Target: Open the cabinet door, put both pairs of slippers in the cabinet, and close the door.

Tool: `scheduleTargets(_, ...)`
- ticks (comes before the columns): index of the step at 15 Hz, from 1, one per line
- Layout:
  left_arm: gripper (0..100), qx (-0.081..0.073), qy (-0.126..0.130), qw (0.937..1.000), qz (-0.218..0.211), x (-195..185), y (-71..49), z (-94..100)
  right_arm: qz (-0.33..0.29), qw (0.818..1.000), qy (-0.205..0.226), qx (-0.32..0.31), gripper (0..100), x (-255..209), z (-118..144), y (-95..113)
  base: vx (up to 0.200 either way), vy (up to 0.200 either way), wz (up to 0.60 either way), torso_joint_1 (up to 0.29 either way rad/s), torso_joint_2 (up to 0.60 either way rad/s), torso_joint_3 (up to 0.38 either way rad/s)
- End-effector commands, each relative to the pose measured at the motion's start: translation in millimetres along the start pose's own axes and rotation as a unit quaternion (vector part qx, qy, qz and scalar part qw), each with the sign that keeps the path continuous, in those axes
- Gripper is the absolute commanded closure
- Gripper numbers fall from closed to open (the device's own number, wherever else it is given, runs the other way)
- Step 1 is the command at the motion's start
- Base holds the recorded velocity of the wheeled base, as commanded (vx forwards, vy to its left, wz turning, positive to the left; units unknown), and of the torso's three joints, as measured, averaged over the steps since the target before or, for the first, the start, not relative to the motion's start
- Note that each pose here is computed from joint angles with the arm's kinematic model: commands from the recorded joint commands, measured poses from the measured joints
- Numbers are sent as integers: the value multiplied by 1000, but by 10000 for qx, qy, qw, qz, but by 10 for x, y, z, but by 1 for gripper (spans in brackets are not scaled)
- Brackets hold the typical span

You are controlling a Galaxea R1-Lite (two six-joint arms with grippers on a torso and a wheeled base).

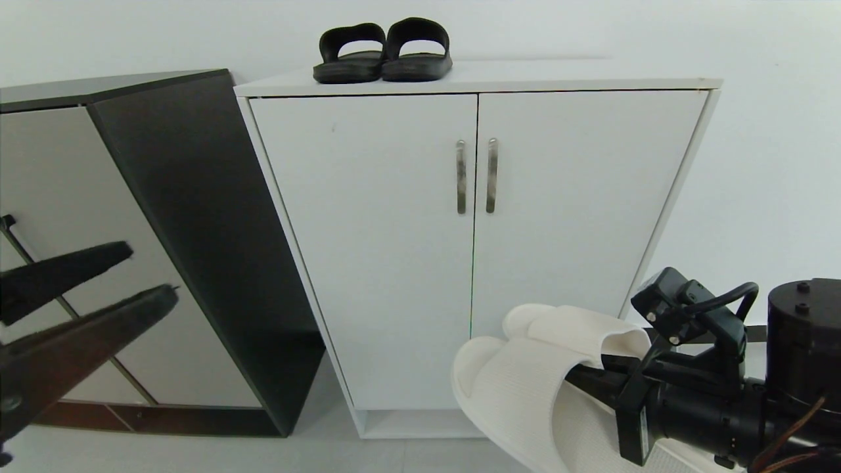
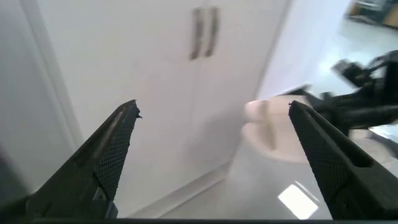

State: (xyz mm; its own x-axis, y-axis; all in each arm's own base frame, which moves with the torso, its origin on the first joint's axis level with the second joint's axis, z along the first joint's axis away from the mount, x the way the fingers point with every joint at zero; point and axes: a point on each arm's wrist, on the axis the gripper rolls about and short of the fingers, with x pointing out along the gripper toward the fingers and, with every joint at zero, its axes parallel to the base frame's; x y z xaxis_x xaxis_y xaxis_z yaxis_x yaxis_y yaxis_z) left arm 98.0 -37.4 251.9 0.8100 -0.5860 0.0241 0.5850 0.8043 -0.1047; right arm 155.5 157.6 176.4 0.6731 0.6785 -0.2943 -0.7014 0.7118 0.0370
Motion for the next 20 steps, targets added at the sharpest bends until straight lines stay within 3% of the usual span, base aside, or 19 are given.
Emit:
scheduleTargets(1,0,-138,456,9963,-717,648,-74,111,1,10000,17,0,100,4,-8,1,0,0,0,0,0,0)
scheduleTargets(4,0,-196,424,9917,-1195,995,-215,170,1,10000,25,0,100,8,-10,1,0,0,0,0,0,0)
scheduleTargets(6,0,-203,405,9900,-1334,1282,-252,111,0,10000,56,10,100,18,-22,-2,0,0,0,0,0,0)
scheduleTargets(8,0,-357,445,9883,-1417,1526,-263,78,-19,9999,162,28,100,63,-59,-7,0,0,0,0,0,0)
scheduleTargets(11,0,-380,486,9846,-1633,1852,-369,61,-30,9997,231,38,100,109,-86,-12,0,0,0,0,0,0)
scheduleTargets(13,0,-618,452,9797,-1854,2058,-447,110,-75,9996,268,52,100,96,-111,-34,0,0,0,0,0,0)
scheduleTargets(15,0,-745,379,9752,-2049,2223,-522,176,-88,9996,244,67,100,77,-106,-44,0,0,0,0,0,0)
scheduleTargets(16,0,-781,386,9741,-2086,2255,-535,184,-103,9996,236,72,100,74,-103,-50,0,0,0,0,0,0)
scheduleTargets(18,0,-887,539,9660,-2368,2281,-563,219,-70,9997,206,80,100,72,-87,-58,0,0,0,0,0,0)
scheduleTargets(20,0,-906,605,9652,-2378,2408,-569,249,-38,9997,207,84,100,72,-87,-60,0,0,0,0,0,0)
